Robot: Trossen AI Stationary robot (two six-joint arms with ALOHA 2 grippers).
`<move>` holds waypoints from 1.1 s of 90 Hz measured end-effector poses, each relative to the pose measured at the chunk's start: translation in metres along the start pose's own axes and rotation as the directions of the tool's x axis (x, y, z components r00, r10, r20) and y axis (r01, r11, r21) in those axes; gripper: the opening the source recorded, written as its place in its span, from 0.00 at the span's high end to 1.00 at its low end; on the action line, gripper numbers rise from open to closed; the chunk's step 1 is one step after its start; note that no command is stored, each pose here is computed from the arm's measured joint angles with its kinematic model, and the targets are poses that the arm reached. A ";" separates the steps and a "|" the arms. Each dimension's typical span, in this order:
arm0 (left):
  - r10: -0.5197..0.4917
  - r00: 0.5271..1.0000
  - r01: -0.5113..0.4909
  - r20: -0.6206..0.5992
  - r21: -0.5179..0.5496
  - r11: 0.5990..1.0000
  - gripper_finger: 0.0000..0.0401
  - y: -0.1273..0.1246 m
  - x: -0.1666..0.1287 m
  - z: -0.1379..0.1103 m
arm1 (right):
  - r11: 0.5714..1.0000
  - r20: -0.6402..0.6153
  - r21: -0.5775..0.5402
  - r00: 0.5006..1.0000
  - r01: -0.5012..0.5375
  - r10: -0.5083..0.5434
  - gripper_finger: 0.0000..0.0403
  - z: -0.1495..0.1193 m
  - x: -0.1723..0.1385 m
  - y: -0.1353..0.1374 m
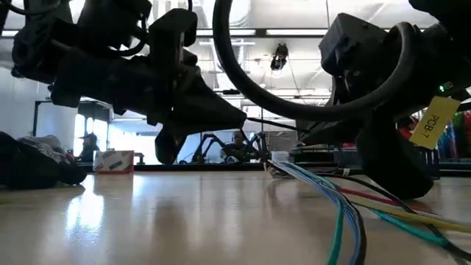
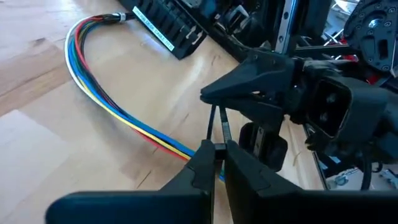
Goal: Ziptie cables
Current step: Wrap the zip tie around the cable bundle
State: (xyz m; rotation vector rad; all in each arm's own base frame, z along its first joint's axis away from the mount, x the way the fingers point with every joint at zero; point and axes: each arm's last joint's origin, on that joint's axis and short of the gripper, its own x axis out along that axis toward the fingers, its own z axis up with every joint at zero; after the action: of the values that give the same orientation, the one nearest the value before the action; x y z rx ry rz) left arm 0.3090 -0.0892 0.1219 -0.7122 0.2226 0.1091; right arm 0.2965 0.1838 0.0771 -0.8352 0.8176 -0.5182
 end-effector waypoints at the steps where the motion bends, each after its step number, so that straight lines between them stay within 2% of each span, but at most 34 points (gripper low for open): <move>1: 0.000 1.000 0.000 0.000 0.000 1.000 0.99 0.000 0.000 0.000 | 1.000 0.000 0.000 1.000 0.000 0.000 1.00 0.000 0.000 0.000; 99: -0.012 1.000 0.012 0.010 0.020 1.000 0.98 -0.001 0.000 0.001 | 0.997 -0.015 0.079 1.000 -0.002 0.003 1.00 0.001 0.006 -0.002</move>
State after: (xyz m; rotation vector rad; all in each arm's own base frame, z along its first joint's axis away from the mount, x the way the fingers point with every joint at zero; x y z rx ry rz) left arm 0.3096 -0.0894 0.1235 -0.6927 0.2100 0.0989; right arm 0.3008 0.1789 0.0771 -0.7578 0.8063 -0.5516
